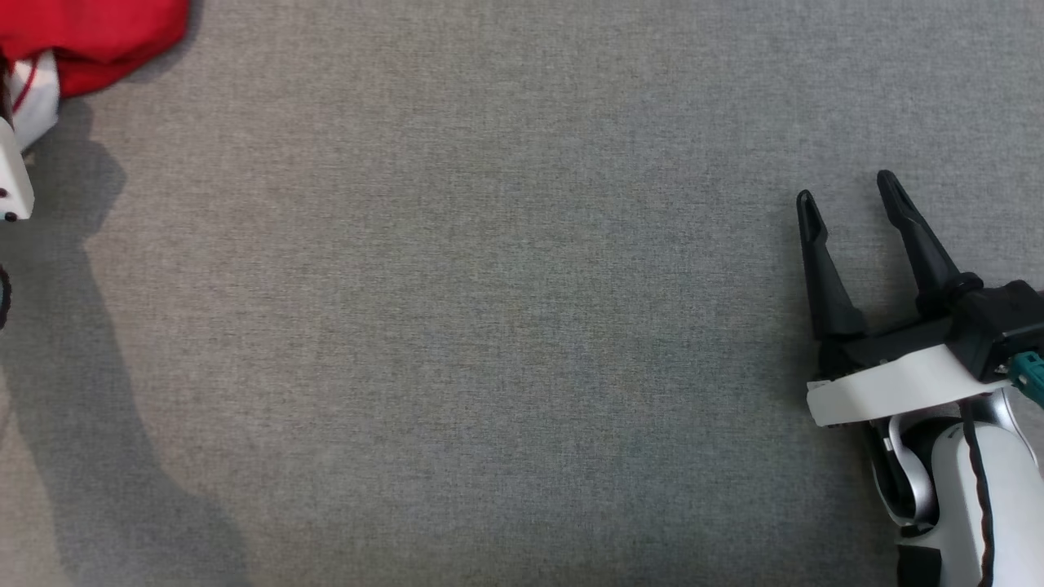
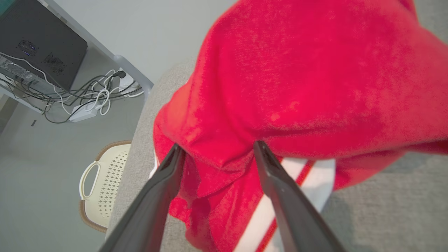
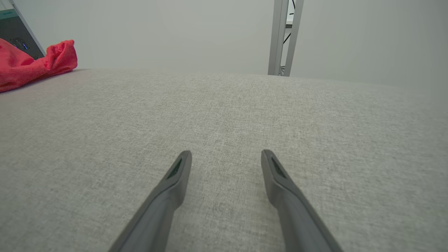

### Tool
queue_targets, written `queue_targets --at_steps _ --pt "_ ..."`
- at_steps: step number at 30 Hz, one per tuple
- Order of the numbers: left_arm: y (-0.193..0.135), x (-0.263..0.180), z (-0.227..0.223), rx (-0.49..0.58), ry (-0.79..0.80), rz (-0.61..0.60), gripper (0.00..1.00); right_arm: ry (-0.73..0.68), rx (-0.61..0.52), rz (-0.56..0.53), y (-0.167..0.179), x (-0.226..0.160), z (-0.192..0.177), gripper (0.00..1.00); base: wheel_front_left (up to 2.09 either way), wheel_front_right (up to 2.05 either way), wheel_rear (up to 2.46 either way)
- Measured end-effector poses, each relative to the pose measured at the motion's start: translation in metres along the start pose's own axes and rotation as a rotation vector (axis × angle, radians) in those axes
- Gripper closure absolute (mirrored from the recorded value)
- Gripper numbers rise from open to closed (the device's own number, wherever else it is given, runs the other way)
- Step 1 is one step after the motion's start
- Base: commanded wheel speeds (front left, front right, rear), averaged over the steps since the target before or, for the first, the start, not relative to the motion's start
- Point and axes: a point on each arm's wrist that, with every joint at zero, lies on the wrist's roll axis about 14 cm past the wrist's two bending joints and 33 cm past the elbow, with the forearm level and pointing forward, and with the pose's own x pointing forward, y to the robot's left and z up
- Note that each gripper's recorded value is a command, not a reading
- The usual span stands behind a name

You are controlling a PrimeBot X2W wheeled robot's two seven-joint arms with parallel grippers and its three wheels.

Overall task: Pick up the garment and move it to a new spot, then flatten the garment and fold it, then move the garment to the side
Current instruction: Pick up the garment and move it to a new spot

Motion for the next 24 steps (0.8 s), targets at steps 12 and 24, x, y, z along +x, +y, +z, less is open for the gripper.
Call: queue_targets --at_steps 12,24 --pt "-0.017 0.011 0.025 0.037 -0.110 -0.035 1.00 -0.025 0.022 -0.021 -0.008 -0.001 0.001 0.00 0.00 0.00 0.00" --pt "-0.019 -0.045 0.129 0.111 -0.403 -0.079 1.00 -0.109 0.041 -0.033 -0.004 -0.026 0.038 0.00 0.00 0.00 0.00"
